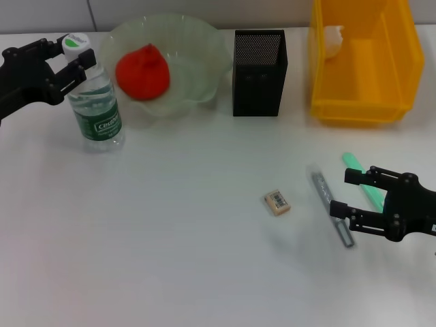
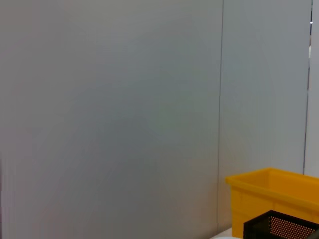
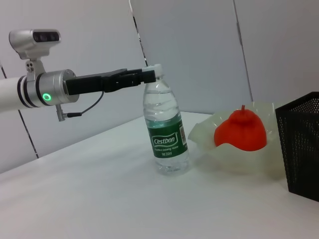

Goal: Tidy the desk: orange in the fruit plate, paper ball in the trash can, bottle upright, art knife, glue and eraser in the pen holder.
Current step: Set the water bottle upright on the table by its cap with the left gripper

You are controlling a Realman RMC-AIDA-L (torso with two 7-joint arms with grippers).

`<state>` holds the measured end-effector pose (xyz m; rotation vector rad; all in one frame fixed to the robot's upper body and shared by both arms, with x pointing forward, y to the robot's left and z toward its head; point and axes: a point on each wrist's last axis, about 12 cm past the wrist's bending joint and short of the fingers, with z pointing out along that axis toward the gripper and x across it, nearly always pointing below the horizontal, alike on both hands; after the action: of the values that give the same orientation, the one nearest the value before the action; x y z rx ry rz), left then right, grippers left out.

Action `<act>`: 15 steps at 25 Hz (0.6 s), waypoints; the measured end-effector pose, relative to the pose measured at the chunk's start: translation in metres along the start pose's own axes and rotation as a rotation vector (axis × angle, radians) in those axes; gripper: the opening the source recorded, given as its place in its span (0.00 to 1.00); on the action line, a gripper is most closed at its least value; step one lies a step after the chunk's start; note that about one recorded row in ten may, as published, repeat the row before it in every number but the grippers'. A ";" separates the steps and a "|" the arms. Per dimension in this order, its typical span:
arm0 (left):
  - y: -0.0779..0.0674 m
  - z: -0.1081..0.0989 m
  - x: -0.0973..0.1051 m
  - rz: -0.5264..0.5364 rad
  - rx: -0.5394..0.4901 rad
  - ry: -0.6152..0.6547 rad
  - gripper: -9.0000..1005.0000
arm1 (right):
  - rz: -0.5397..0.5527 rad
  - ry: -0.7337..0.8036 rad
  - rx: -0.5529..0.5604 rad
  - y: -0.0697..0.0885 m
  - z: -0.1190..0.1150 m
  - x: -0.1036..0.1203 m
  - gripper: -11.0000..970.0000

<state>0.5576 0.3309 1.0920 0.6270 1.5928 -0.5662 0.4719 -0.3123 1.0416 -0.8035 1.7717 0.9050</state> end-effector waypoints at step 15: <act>0.001 0.003 0.008 -0.027 -0.082 -0.002 0.45 | 0.001 0.003 0.003 -0.001 0.000 0.000 0.72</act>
<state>0.5595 0.3304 1.0834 0.5442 1.6160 -0.5180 0.4730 -0.3123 1.0416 -0.8028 1.7759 0.9014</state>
